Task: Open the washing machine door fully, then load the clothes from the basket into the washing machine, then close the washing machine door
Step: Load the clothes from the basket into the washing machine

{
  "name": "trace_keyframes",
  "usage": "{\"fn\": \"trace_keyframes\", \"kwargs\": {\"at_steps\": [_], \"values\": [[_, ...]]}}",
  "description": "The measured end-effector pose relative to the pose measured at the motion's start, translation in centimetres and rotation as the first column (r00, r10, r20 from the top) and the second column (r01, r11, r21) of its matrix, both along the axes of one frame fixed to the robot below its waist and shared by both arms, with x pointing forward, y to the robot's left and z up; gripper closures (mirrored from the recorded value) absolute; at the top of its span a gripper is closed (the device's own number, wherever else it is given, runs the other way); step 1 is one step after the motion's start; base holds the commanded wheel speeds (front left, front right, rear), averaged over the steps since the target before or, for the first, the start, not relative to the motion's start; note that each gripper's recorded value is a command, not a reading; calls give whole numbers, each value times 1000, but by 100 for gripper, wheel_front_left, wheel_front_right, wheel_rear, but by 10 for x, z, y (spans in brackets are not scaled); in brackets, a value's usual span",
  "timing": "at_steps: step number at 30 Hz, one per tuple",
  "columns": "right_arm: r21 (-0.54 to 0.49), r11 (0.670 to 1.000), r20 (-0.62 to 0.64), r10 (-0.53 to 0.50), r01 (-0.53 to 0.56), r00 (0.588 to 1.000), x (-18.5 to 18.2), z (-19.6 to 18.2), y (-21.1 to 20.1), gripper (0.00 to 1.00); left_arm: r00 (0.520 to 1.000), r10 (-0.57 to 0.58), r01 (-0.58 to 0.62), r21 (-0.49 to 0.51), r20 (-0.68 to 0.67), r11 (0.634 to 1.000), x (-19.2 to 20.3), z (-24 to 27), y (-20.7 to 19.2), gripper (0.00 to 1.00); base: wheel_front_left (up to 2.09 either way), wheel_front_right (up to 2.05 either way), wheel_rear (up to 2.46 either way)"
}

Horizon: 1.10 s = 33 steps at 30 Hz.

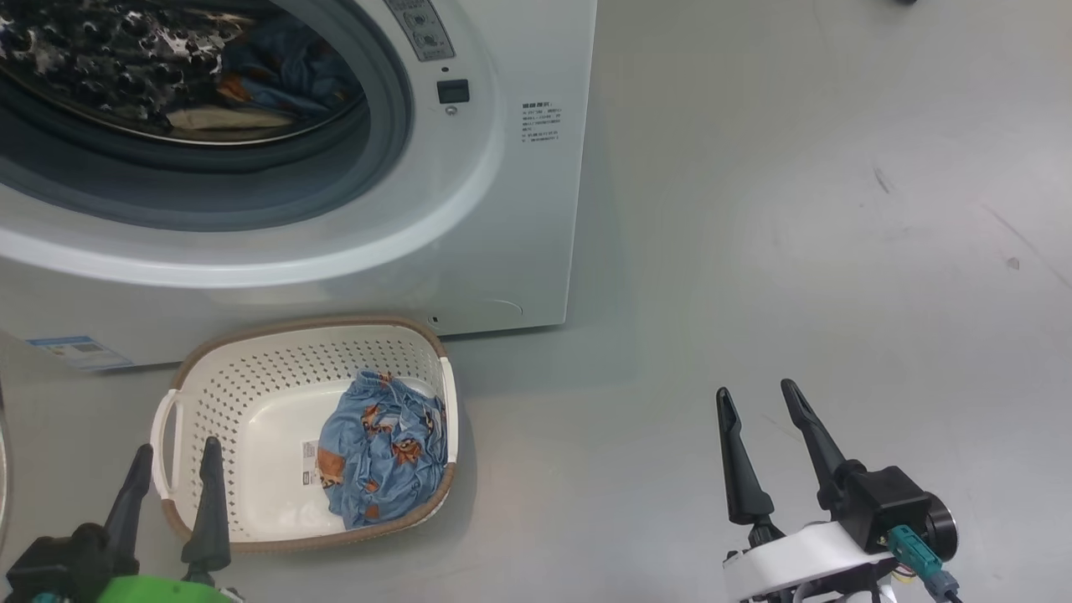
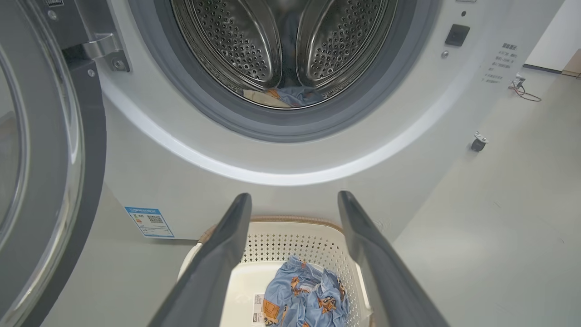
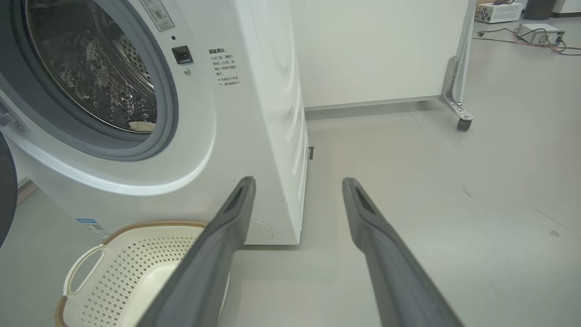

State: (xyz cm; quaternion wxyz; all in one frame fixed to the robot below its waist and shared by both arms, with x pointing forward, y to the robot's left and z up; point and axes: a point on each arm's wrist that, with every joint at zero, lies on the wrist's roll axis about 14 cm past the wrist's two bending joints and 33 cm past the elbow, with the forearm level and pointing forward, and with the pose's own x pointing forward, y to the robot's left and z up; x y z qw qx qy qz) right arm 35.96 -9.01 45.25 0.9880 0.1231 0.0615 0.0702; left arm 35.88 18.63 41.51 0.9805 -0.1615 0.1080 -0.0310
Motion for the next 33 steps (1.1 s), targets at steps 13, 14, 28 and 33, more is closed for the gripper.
{"fn": "trace_keyframes", "kwargs": {"at_steps": [13,14,28,33], "values": [[10,1000,-54,26,-26,998,26,-25,12,0,992,-69,71,11,-108,997,37,-45,0,0,0,0,0],[12,1000,-59,28,-27,998,28,-27,12,0,990,-77,79,13,-118,997,39,-49,0,0,0,0,0],[-5,1000,-195,-19,18,981,39,-81,-3,0,941,-150,150,-24,-304,988,50,-124,-3,0,0,0,0],[-8,1000,-245,-26,25,969,40,-102,-5,0,907,-194,198,-27,-373,980,48,-152,-4,0,0,0,0]]}}
